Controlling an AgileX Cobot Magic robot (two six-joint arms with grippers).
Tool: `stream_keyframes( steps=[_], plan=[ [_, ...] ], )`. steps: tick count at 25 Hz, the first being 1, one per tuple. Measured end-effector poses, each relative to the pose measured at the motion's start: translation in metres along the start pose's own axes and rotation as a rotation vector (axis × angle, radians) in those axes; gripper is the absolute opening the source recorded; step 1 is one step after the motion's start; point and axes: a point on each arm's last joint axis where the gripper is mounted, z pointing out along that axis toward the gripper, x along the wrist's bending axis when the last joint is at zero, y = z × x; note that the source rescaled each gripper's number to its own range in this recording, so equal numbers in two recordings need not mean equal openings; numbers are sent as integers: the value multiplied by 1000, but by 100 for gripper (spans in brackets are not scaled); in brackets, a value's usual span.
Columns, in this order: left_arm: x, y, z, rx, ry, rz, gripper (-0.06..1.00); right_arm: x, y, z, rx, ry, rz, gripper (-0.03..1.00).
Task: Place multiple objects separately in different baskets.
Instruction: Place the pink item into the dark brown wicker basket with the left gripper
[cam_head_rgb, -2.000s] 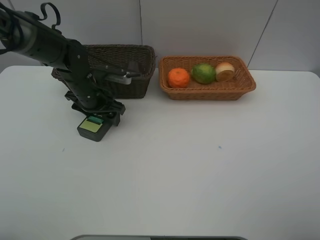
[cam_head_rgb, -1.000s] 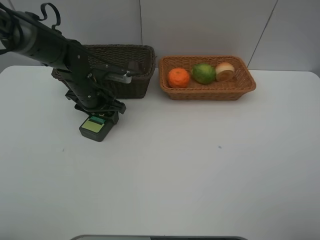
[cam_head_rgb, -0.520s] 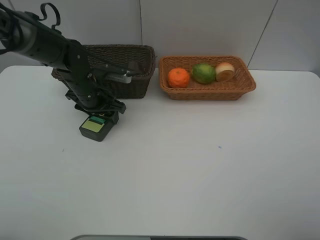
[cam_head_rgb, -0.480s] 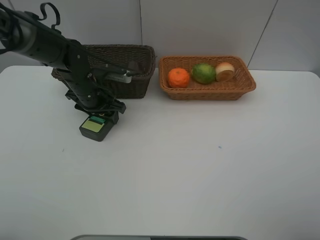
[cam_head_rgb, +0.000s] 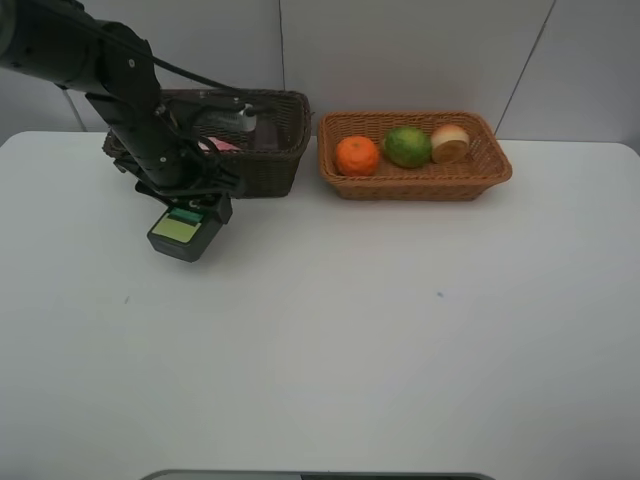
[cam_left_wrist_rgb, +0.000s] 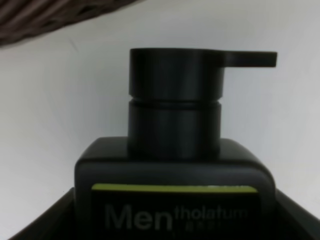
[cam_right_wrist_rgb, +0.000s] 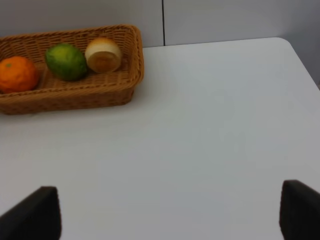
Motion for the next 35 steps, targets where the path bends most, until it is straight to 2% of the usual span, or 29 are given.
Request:
stream_keyframes(
  steps=[7, 13, 16, 22, 27, 29, 35],
  plan=[
    [-1, -5, -33, 16, -4, -88, 80, 0, 0, 0, 0, 0, 0, 93],
    [-1, 1, -50, -10, -4, -92, 80, 0, 0, 0, 0, 0, 0, 93],
    [-2, 19, -67, -80, -5, -80, 80, 0, 0, 0, 0, 0, 0, 93],
    [1, 64, -107, -317, 54, -15, 80, 0, 0, 0, 0, 0, 0, 93],
    [10, 93, -100, -390, 79, -12, 80, 0, 0, 0, 0, 0, 0, 93],
    [14, 100, -88, -384, 105, 12, 80, 0, 0, 0, 0, 0, 0, 93],
    [26, 114, -54, -348, 264, 235, 80, 0, 0, 0, 0, 0, 0, 93]
  ],
)
